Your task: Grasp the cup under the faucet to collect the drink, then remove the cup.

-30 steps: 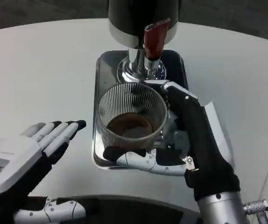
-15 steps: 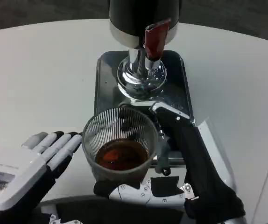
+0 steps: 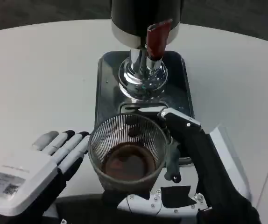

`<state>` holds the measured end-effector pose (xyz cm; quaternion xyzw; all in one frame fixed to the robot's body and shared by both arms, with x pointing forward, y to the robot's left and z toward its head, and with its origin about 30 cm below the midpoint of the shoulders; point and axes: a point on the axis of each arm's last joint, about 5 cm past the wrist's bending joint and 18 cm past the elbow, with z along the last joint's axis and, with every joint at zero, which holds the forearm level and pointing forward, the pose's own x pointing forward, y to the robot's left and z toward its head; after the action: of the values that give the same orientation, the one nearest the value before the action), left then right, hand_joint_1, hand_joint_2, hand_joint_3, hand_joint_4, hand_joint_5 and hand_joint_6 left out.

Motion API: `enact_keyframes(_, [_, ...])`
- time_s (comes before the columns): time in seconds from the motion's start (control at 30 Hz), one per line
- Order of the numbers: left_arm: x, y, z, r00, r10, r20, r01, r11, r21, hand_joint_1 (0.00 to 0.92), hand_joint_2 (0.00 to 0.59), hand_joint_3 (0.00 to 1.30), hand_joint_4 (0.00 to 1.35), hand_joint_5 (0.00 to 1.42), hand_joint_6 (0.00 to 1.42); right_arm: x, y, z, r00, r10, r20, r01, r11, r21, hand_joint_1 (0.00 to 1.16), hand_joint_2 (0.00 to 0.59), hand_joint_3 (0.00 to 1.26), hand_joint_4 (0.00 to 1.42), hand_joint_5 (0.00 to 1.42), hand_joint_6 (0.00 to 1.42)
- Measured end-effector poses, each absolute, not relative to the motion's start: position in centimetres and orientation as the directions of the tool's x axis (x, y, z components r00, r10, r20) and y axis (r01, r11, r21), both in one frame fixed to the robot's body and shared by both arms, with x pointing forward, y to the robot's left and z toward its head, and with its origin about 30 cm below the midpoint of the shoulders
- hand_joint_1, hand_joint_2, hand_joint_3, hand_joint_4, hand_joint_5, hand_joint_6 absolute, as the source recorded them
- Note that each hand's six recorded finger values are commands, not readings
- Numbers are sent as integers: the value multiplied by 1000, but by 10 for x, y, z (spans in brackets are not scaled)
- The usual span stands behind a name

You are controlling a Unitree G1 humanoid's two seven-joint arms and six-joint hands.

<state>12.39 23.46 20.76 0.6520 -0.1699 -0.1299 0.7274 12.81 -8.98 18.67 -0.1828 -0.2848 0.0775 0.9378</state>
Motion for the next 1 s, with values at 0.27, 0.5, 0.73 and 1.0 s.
enact_keyframes(0.27, [128,232,209,903,-421,88,-40,121,992,0,9,0,0,0,0,122,-95,181,854,227,467,-30,920,-392,1095,83,817,1005,1040,1365])
enact_keyframes(0.5, [130,231,209,906,-413,92,-42,128,991,0,7,0,0,0,0,118,-98,184,852,211,479,-17,926,-378,1096,84,817,1005,1040,1365])
enact_keyframes(0.73, [133,229,211,904,-414,103,-50,136,989,0,5,0,0,0,0,116,-100,184,856,202,475,-11,927,-374,1093,84,817,1005,1040,1365])
enact_keyframes(1.0, [134,229,210,907,-409,100,-46,141,989,0,4,0,0,0,0,116,-100,184,856,201,476,-12,928,-372,1091,84,817,1016,1040,1365])
